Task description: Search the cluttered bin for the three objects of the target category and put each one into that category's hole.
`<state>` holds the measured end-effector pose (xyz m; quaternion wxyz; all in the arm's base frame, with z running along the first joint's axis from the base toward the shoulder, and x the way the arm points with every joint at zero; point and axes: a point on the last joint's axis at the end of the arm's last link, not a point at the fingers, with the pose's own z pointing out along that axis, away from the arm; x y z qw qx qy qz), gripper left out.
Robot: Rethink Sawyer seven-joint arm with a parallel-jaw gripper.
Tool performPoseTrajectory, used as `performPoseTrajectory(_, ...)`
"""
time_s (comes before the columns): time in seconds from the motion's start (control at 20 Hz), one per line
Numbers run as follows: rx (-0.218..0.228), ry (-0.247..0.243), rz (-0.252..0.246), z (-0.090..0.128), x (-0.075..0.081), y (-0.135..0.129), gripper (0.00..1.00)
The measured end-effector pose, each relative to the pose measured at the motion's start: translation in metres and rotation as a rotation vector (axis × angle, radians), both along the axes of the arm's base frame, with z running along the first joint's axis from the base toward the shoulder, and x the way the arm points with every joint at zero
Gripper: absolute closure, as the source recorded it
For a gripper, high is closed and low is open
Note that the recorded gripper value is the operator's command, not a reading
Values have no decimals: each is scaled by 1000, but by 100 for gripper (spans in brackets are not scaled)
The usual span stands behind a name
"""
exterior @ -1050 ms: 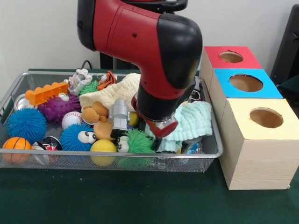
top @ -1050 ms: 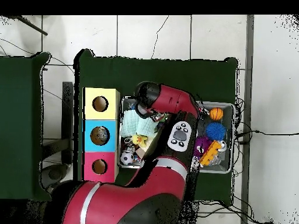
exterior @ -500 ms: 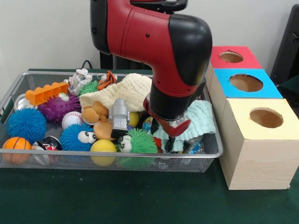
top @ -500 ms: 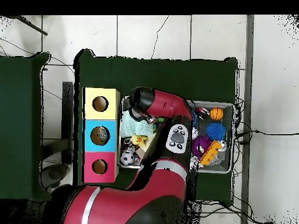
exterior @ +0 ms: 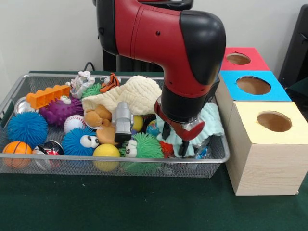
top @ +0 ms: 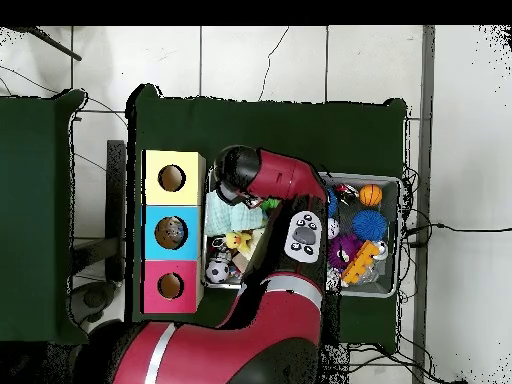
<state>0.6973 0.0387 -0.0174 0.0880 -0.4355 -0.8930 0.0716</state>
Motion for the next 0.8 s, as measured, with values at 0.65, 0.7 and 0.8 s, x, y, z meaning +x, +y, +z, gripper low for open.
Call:
performPoseTrajectory(0.65, 23, -23, 10, 3, 11, 12, 0)
performPoseTrajectory(0.7, 26, -26, 13, 3, 12, 14, 0)
performPoseTrajectory(0.8, 28, -29, 17, 2, 14, 17, 0)
